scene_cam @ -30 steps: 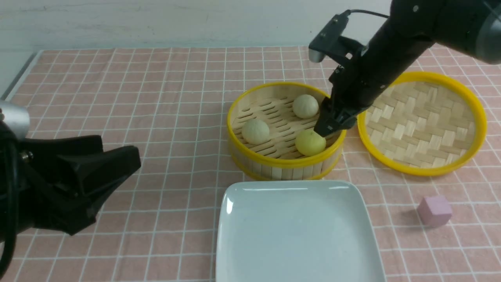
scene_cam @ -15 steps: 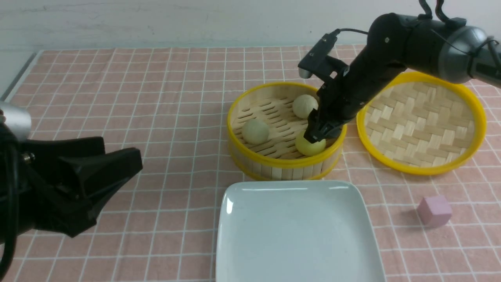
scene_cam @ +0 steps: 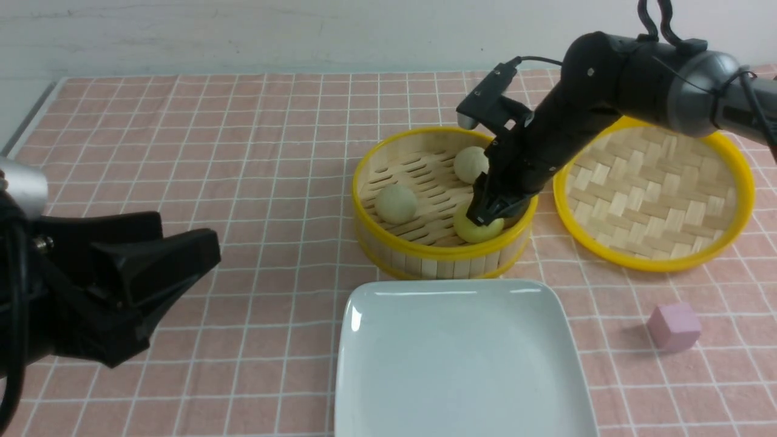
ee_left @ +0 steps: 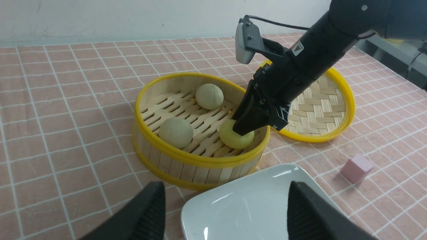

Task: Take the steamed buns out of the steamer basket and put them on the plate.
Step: Use the right arm to put the steamed stuffed bun into the plate

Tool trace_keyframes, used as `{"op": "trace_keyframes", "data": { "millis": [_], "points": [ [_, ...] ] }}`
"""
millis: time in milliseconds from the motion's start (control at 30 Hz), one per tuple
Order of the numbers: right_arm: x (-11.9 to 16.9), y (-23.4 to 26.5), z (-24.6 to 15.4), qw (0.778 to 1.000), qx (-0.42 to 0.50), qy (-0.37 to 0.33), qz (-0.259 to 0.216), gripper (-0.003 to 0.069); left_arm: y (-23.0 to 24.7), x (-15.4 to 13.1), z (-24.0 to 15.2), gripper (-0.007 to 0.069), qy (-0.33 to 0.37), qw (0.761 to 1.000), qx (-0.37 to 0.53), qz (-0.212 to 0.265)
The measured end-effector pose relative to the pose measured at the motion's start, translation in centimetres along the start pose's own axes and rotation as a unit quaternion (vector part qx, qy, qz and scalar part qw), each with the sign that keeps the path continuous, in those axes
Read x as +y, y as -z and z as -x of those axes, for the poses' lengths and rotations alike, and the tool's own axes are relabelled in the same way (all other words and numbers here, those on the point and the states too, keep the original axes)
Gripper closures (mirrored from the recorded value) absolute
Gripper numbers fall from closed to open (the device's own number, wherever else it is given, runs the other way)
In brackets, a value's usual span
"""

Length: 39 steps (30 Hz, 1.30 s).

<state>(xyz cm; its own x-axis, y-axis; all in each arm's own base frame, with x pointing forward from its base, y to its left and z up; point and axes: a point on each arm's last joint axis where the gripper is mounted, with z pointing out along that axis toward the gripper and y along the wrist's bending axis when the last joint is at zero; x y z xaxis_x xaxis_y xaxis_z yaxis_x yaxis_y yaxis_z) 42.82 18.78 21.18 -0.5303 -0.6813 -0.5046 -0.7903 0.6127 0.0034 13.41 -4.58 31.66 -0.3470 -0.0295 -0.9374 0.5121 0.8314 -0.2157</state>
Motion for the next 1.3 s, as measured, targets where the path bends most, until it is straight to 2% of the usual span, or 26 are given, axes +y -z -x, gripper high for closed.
{"op": "trace_keyframes", "data": {
  "millis": [100, 167, 300, 467, 533, 667, 967, 1300],
  "points": [
    [0.0, 0.0, 0.1, 1.000, -0.002, 0.000, -0.001, 0.0605, 0.0, 0.0, 0.0, 0.0131, 0.000, 1.000, 0.000, 0.000],
    [0.0, 0.1, 0.1, 1.000, -0.003, 0.000, -0.001, 0.0646, 0.0, 0.0, 0.0, 0.0131, 0.000, 1.000, 0.000, 0.000],
    [0.2, 1.3, 0.4, 1.000, -0.007, 0.005, -0.002, 0.0649, 0.0, 0.0, 0.0, 0.0131, 0.000, 1.000, 0.000, 0.000],
    [1.2, 7.8, 2.7, 0.998, -0.058, 0.029, -0.024, 0.0649, 0.0, 0.0, 0.0, 0.0131, 0.000, 1.000, 0.000, 0.000],
    [2.2, 12.2, 3.5, 0.995, -0.088, 0.038, -0.034, 0.0649, 0.0, 0.0, 0.0, 0.0131, 0.000, 1.000, 0.000, 0.000],
    [3.8, 15.7, 3.0, 0.997, -0.073, 0.031, -0.011, 0.0649, 0.0, 0.0, 0.0, 0.0132, 0.000, 1.000, 0.000, 0.001],
    [4.9, 14.3, 0.9, 0.999, 0.010, -0.015, 0.049, 0.0649, 0.0, 0.2, 0.1, 0.0133, 0.001, 1.000, -0.006, 0.009],
    [6.6, 9.1, -3.6, 0.986, 0.089, -0.042, 0.134, 0.0649, 0.0, 0.2, 0.1, 0.0134, 0.002, 1.000, -0.008, 0.012]
  ]
}}
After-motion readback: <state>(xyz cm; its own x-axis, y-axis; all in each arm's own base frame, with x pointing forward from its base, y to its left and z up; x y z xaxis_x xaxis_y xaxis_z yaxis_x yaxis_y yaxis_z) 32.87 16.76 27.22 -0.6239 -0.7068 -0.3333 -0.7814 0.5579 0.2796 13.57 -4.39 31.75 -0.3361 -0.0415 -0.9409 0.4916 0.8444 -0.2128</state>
